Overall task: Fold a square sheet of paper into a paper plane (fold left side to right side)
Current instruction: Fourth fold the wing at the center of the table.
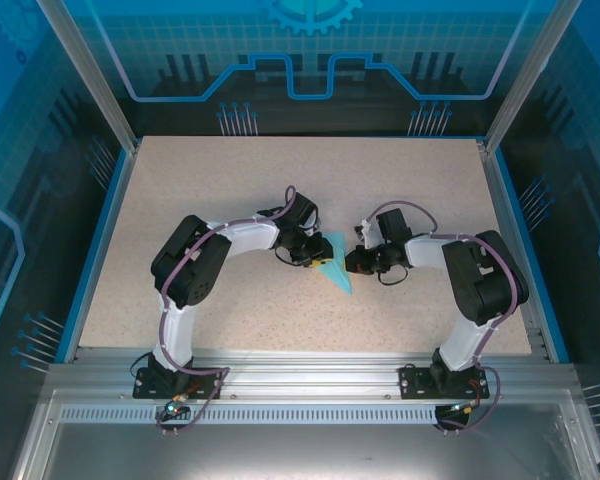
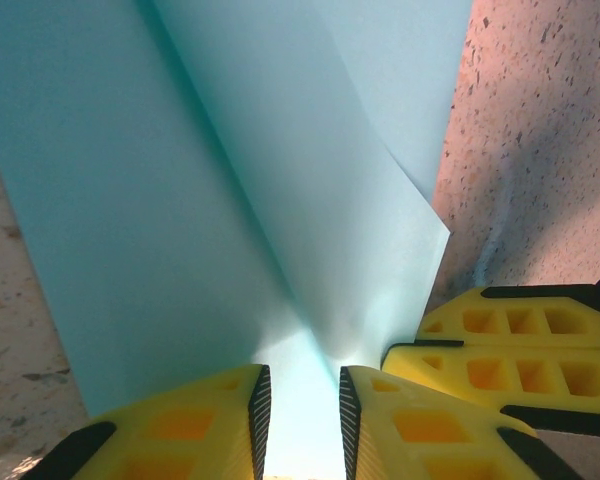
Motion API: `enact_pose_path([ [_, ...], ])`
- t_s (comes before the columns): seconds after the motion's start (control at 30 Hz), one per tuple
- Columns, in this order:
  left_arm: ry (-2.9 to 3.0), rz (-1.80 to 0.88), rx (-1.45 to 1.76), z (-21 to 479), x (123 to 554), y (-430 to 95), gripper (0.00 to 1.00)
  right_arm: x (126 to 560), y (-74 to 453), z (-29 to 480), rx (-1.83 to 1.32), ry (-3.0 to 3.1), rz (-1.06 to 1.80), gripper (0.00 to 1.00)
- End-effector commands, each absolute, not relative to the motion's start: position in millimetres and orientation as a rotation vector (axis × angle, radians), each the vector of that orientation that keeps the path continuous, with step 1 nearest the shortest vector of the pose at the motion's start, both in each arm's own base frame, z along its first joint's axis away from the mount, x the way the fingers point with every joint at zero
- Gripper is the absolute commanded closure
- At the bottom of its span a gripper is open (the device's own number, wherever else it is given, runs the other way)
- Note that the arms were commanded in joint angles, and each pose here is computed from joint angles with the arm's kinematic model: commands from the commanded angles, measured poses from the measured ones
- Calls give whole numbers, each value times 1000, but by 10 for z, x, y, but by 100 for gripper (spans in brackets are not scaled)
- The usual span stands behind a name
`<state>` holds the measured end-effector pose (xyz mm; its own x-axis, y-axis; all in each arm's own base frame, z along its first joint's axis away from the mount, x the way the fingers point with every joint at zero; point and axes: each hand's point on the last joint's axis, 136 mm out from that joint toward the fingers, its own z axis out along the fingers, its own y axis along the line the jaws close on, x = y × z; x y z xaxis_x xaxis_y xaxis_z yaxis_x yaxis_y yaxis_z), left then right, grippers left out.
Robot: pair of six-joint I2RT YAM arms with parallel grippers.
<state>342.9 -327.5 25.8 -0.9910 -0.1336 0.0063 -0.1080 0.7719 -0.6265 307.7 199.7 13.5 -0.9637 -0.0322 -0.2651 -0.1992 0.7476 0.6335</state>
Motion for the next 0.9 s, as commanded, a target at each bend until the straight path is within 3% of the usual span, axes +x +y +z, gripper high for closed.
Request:
enact_pose_path([
  [0.0, 2927, -1050, -173, 275, 3413, -3346, 71, 3104, 1909, 115, -150, 2725, 986, 96],
  [0.87, 2928, -1054, -172, 275, 3415, -3353, 72, 3034, 1870, 28, -128, 2766, 964, 96],
])
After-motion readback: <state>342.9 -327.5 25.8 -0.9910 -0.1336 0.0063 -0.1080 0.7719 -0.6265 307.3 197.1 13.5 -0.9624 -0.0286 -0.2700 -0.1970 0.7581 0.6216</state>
